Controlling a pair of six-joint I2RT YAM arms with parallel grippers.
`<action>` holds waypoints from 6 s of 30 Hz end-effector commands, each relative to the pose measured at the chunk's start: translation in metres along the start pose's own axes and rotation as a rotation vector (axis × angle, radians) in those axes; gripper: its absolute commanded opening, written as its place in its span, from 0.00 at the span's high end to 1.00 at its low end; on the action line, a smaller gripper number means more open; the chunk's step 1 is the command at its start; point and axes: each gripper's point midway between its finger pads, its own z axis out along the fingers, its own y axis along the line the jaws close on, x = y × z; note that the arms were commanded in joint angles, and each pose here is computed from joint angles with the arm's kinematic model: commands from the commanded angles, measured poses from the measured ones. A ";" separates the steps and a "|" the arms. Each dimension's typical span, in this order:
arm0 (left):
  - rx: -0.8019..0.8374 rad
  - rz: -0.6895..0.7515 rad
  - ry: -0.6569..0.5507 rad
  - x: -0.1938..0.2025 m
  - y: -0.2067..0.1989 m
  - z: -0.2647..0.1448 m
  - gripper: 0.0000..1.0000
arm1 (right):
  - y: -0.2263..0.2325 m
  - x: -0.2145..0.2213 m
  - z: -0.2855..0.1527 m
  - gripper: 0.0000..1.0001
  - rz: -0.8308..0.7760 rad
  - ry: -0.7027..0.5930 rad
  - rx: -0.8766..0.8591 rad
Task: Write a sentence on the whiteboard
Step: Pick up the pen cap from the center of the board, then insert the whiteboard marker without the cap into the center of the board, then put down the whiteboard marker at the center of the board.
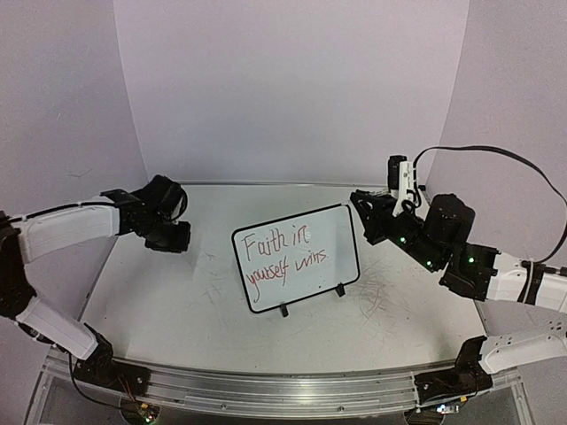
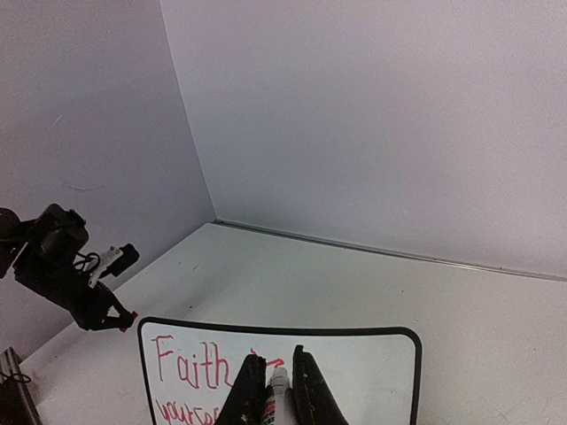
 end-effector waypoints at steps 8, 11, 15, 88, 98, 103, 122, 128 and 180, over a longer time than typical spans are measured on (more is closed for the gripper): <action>0.594 0.690 -0.698 -0.024 -0.198 -0.199 1.00 | 0.106 -0.038 -0.004 1.00 -0.005 0.068 -0.556; 0.623 0.808 -0.718 -0.003 -0.219 -0.193 1.00 | 0.121 -0.039 -0.008 1.00 -0.004 0.087 -0.644; 0.660 0.873 -0.748 0.010 -0.232 -0.188 1.00 | 0.131 -0.036 -0.007 1.00 -0.007 0.108 -0.693; 0.686 0.873 -0.756 0.017 -0.238 -0.188 1.00 | 0.138 0.045 0.031 1.00 0.030 0.333 -0.623; 0.641 0.836 -0.828 0.002 -0.229 -0.202 1.00 | 0.143 0.067 0.028 1.00 0.076 0.422 -0.648; 0.641 0.808 -0.849 -0.002 -0.227 -0.206 1.00 | 0.143 0.067 0.029 1.00 0.105 0.421 -0.644; 0.493 0.735 -1.034 -0.055 -0.242 -0.246 1.00 | 0.192 0.157 0.046 1.00 0.267 0.741 -0.542; 0.460 0.687 -0.968 -0.041 -0.230 -0.222 1.00 | 0.187 0.111 0.045 1.00 0.225 0.613 -0.544; -0.080 -0.167 -0.109 0.031 0.016 0.000 0.42 | 0.009 -0.101 -0.053 0.02 -0.065 -0.101 0.103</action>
